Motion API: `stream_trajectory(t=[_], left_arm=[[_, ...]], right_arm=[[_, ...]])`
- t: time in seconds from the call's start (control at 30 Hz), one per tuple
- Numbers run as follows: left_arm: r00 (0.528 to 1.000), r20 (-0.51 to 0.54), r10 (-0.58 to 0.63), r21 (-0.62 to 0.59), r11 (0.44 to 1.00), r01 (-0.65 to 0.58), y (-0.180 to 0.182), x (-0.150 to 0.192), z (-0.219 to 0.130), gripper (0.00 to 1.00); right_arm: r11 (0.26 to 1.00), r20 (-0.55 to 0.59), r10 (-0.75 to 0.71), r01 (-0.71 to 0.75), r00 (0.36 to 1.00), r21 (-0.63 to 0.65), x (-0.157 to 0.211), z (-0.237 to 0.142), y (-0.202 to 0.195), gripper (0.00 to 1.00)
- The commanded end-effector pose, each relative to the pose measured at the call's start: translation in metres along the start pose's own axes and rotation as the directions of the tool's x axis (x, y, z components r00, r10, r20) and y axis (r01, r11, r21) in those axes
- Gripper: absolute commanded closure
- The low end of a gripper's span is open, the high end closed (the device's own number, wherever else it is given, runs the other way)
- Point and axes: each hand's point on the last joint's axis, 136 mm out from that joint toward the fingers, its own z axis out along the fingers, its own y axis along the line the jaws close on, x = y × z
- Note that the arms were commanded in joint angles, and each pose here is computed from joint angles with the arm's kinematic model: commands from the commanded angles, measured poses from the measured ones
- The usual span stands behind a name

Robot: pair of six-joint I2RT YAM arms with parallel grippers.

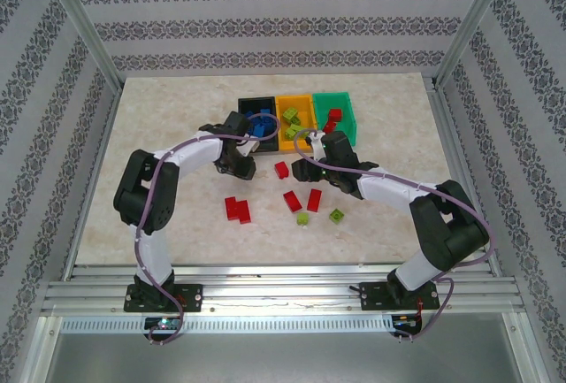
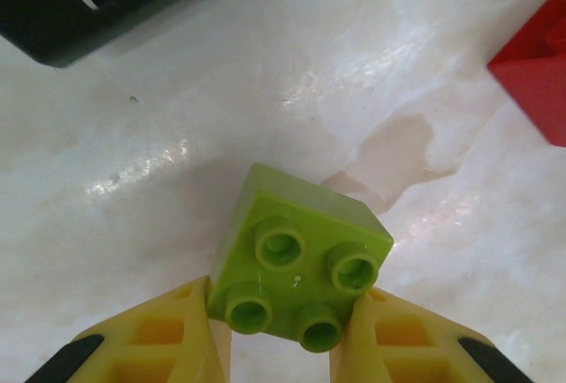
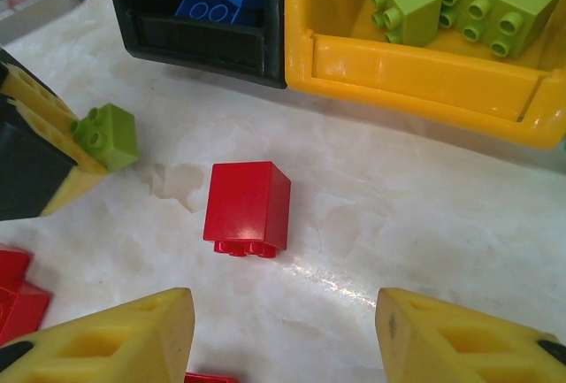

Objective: Sort the legos into containers by color
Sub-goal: Pick up the lego from the center of the table, then place the lego in the container.

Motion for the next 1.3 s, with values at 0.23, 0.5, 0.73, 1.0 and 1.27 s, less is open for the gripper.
stream_trajectory(t=[0.23, 0.5, 0.73, 1.0, 1.27], left_arm=[[0.965, 0.263, -0.009, 0.054, 0.999, -0.006, -0.032, -0.067, -0.069, 0.74], [0.951, 0.309, 0.014, 0.082, 0.996, -0.042, -0.066, -0.149, -0.081, 0.74], [0.950, 0.310, 0.019, 0.090, 0.995, -0.050, -0.085, -0.197, -0.070, 0.73], [0.950, 0.303, -0.070, 0.159, 0.987, 0.022, -0.091, -0.217, -0.036, 0.64], [0.957, 0.278, -0.087, 0.171, 0.984, 0.040, -0.093, -0.211, -0.039, 0.36]], right_arm=[[1.000, 0.022, 0.030, -0.030, 0.999, -0.005, 0.000, -0.006, -0.005, 0.43], [0.996, 0.045, 0.085, -0.085, 0.995, 0.000, -0.002, -0.010, -0.018, 0.43], [0.978, 0.076, 0.208, -0.207, 0.975, -0.014, -0.006, -0.017, -0.047, 0.43], [0.955, 0.126, 0.296, -0.293, 0.947, -0.041, -0.008, -0.029, -0.064, 0.43], [0.952, 0.133, 0.305, -0.300, 0.943, -0.056, -0.009, -0.030, -0.063, 0.43]])
